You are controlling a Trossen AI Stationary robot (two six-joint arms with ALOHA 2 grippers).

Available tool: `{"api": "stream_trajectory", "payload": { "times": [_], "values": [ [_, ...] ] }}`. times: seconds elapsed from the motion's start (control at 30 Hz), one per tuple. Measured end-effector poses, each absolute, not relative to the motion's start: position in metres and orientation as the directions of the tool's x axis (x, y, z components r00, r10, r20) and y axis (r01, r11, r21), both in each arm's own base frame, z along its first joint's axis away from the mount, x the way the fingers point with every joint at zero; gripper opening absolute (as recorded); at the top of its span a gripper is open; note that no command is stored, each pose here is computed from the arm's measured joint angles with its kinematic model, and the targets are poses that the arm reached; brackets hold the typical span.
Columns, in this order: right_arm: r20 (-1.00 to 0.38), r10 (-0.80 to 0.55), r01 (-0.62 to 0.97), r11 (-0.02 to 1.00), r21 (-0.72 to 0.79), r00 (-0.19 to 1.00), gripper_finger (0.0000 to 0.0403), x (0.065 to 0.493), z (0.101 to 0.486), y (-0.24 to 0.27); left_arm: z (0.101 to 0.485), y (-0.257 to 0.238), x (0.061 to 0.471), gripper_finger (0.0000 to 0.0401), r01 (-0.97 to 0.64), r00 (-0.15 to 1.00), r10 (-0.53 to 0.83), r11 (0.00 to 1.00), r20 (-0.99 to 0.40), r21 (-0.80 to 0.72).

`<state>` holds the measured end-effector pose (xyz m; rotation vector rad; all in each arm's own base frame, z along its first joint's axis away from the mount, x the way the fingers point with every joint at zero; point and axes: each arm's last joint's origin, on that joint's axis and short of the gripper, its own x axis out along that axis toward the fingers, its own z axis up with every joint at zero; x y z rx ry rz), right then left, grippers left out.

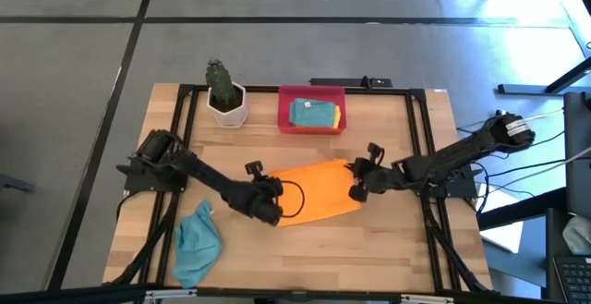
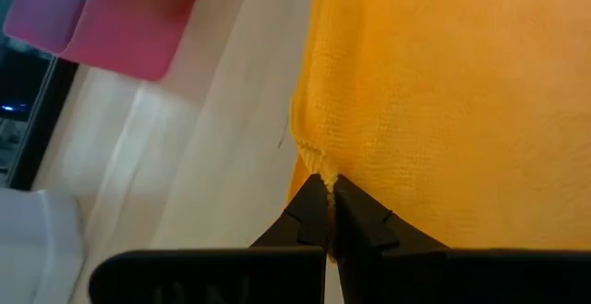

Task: Fold microfiber towels
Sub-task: Fold the orange microfiber cloth

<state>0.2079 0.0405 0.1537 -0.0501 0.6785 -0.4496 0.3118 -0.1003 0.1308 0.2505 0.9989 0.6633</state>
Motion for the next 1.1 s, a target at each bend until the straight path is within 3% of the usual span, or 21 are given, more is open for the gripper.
{"api": "stream_trajectory", "payload": {
  "times": [0.2,0.47,0.67,0.87,1.1],
  "values": [
    [-0.610,-0.434,0.415,0.891,-0.184,0.663,0.0020,0.211,0.153,0.026,0.131,-0.092,0.317,0.0016,-0.458,0.372,0.620,0.770,-0.691,0.445],
    [-0.609,-0.468,0.455,0.870,-0.190,0.640,0.0125,0.211,0.154,0.015,0.132,-0.082,0.315,0.0096,-0.481,0.311,0.651,0.737,-0.693,0.476],
    [-0.640,-0.483,0.435,0.866,-0.247,0.598,0.0183,0.210,0.175,0.015,0.169,-0.083,0.304,0.0116,-0.515,0.267,0.684,0.697,-0.679,0.499],
    [-0.630,-0.343,0.327,0.933,-0.147,0.697,0.0185,0.204,0.202,0.038,0.211,-0.117,0.296,0.0114,-0.585,0.512,0.627,0.755,-0.587,0.296],
    [-0.564,-0.171,0.180,0.983,-0.040,0.808,0.0162,0.193,0.208,0.089,0.207,-0.179,0.286,0.0112,-0.618,0.709,0.640,0.766,-0.296,0.175]
  ]
}}
